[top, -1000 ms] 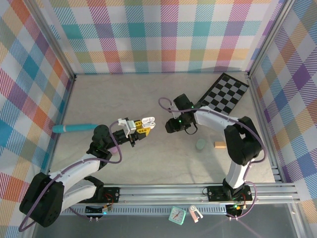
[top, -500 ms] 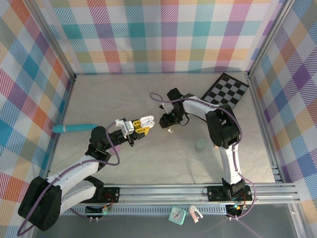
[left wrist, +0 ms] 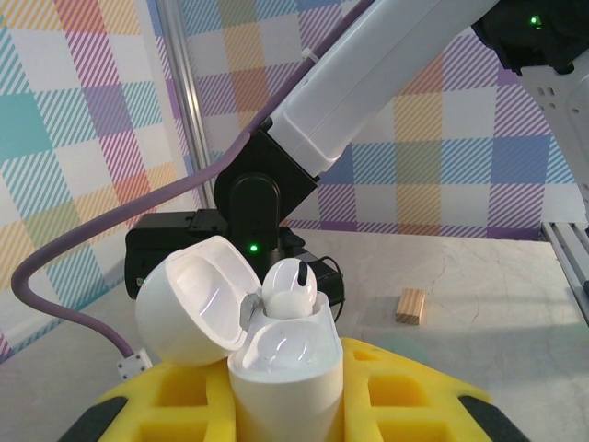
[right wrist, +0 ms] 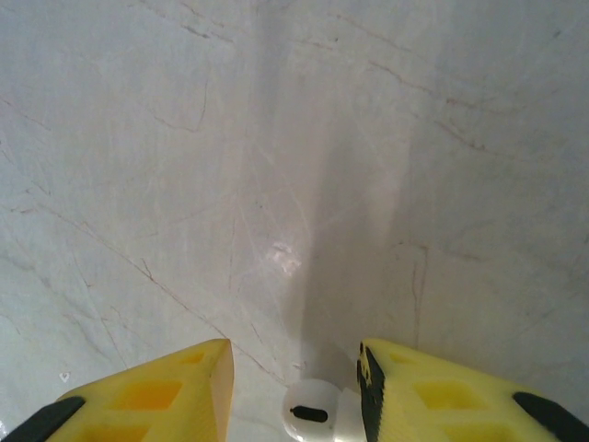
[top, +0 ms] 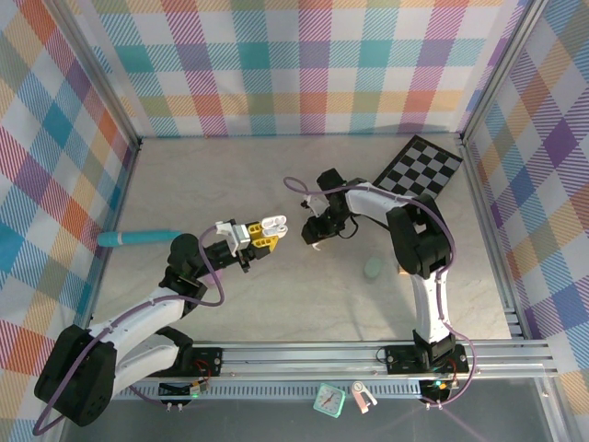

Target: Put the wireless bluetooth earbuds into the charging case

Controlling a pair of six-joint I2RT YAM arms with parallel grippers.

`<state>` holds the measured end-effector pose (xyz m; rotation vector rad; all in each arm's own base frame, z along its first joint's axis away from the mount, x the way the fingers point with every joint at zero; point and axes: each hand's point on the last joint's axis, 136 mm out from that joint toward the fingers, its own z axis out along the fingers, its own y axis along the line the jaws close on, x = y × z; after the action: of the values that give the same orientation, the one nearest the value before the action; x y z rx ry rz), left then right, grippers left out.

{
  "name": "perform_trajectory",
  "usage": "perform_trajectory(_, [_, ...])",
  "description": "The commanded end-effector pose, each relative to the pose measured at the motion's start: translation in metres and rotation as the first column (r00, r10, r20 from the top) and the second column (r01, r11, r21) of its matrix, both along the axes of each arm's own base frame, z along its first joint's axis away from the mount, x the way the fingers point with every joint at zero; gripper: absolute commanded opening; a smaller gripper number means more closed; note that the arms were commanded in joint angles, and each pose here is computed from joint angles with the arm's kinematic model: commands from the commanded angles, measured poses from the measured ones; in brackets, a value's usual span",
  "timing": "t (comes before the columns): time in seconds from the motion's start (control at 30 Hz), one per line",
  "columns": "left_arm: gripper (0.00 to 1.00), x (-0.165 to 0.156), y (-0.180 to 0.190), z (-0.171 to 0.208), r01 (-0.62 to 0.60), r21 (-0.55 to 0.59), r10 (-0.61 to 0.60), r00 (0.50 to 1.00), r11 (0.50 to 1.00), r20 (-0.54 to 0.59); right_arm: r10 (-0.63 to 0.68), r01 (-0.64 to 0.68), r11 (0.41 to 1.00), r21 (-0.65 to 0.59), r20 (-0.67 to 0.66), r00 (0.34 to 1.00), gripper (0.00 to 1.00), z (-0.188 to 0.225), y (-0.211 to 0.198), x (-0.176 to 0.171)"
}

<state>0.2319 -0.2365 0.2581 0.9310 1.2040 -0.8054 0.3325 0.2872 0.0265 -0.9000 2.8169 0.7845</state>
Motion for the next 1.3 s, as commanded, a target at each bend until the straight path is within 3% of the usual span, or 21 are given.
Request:
perform_trajectory(0.0, [0.14,-0.005,-0.002,0.007,0.024,-0.012,-0.024,0.999,1.000,0.034,0.023,-0.024,1.000,-0.012,-0.058,0.998,0.42,0.002,-0.009,-0.022])
perform_trajectory(0.77, [0.14,-0.001,-0.004,0.005,0.020,-0.005,-0.020,0.999,1.000,0.032,0.035,-0.035,0.999,-0.013,-0.024,0.999,0.26,0.004,-0.012,-0.023])
perform_trajectory(0.93, [0.14,0.003,-0.004,0.002,0.007,-0.001,-0.007,1.000,1.000,0.021,-0.015,0.016,0.999,-0.029,0.043,0.999,0.23,0.015,-0.016,-0.014])
perform_trajectory(1.27, [0.14,0.013,-0.004,-0.006,-0.024,0.018,0.024,0.999,1.000,-0.025,-0.103,0.111,0.994,-0.005,0.344,0.933,0.22,0.075,-0.038,0.005])
